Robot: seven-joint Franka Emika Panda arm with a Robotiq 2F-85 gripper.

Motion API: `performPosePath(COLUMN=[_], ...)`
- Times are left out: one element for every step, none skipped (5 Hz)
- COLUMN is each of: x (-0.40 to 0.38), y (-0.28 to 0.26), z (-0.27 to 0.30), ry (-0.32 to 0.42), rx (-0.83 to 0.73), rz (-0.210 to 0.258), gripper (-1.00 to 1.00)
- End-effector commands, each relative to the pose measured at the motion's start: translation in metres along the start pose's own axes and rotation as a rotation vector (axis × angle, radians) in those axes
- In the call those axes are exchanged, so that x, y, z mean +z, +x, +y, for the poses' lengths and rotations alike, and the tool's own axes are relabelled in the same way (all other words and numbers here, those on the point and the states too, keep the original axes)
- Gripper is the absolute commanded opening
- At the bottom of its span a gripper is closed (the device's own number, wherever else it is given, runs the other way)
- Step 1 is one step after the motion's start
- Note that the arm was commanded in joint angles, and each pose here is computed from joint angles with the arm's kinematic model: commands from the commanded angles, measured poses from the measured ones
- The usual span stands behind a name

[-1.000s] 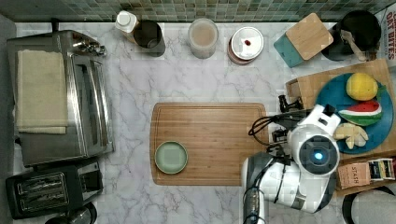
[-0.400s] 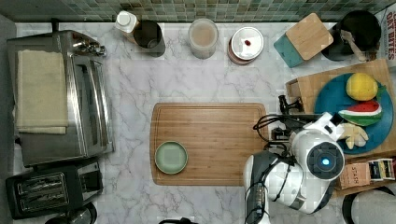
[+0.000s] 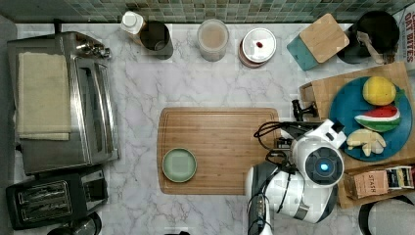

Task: Open the drawer.

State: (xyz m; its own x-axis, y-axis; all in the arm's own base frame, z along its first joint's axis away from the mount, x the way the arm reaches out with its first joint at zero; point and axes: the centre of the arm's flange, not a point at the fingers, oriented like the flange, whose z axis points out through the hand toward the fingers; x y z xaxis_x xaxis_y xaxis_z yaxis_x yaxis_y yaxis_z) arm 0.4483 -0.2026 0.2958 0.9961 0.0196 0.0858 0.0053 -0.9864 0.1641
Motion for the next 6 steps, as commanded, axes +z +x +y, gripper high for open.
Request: performPosePath(x=[0.028,0.046,0.046,0.049,0.056,0.070], y=[-0.007,-0.012,-0.017,-0.018,-0.016,-0.007], z=[0.014,0.005,-0.012,-0.010,-0.009,-0.017], ry=[-0.069,-0.008,-0.024,-0.032,0.008,0.102], rx=[-0.026,0.000,0.009,-0.029,-0.159,-0.204], rz=[0.006,0.002,-0.009,-0.009,0.003,-0.055], gripper=[1.00,1.00,1.00,1.00,1.00,1.00])
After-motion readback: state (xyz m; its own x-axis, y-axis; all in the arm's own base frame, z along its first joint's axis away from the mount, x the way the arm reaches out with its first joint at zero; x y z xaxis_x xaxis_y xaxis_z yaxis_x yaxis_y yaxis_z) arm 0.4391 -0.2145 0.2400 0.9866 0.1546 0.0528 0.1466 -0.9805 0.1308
